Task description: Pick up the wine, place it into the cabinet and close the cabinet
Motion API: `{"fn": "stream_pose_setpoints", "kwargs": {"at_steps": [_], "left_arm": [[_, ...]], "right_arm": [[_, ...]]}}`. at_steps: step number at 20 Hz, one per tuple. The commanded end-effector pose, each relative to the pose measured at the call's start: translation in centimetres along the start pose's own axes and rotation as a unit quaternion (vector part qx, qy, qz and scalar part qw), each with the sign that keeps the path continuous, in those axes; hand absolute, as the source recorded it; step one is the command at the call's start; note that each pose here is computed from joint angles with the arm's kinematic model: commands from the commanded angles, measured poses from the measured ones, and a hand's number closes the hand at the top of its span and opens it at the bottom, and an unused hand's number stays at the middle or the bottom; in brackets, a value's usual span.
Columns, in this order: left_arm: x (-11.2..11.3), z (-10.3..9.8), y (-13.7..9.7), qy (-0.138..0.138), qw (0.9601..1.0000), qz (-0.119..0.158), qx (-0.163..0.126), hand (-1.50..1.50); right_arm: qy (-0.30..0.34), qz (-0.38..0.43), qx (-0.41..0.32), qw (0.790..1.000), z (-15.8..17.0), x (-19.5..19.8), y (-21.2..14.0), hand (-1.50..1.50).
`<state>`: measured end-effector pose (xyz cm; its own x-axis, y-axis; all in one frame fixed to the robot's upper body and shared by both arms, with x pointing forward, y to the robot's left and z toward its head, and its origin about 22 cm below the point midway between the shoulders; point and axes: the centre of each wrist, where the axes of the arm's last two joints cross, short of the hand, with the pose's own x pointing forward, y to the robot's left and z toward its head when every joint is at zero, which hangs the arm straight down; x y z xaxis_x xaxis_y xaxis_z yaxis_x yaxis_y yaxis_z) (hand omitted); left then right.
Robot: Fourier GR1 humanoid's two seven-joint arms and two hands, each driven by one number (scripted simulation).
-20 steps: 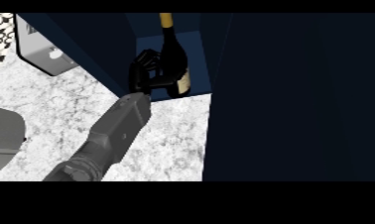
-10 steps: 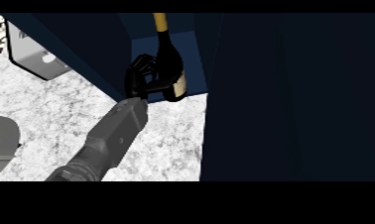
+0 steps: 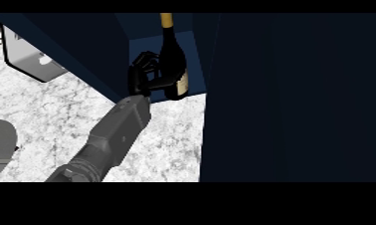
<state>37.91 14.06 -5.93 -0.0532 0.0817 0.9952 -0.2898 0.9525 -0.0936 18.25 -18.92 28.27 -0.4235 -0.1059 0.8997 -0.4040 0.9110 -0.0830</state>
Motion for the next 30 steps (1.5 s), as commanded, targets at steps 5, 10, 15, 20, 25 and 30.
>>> {"fn": "stream_pose_setpoints", "kwargs": {"at_steps": [5, 10, 15, 20, 25, 30], "left_arm": [[2.0, -1.1, -1.8, -0.015, 0.9999, 0.001, 0.002, 1.50], [3.9, -2.1, -3.3, -0.014, 0.9998, -0.012, 0.005, 1.50], [5.1, -2.6, -4.2, -0.017, 0.9998, -0.008, 0.006, 1.50], [7.1, -3.4, -5.6, -0.002, 1.0000, -0.004, 0.008, 1.50], [6.9, -3.5, -5.4, 0.022, 0.9996, 0.001, 0.017, 1.50], [7.9, -4.2, -5.2, -0.001, 0.9985, -0.046, 0.030, 1.50]], "right_arm": [[0.002, 0.001, 0.000, 1.000, 0.6, 0.1, -0.1, -1.50], [-0.006, -0.006, -0.011, 1.000, 0.5, -0.1, -0.7, -1.50], [-0.002, 0.005, -0.014, 1.000, 0.5, -0.5, -1.0, -1.50], [0.001, 0.007, -0.021, 1.000, 0.7, -0.3, -1.2, -1.50], [-0.005, 0.009, -0.028, 1.000, 0.7, -0.1, -1.7, -1.50], [-0.005, 0.012, -0.019, 1.000, 1.3, -0.6, -1.4, -1.50]]}}
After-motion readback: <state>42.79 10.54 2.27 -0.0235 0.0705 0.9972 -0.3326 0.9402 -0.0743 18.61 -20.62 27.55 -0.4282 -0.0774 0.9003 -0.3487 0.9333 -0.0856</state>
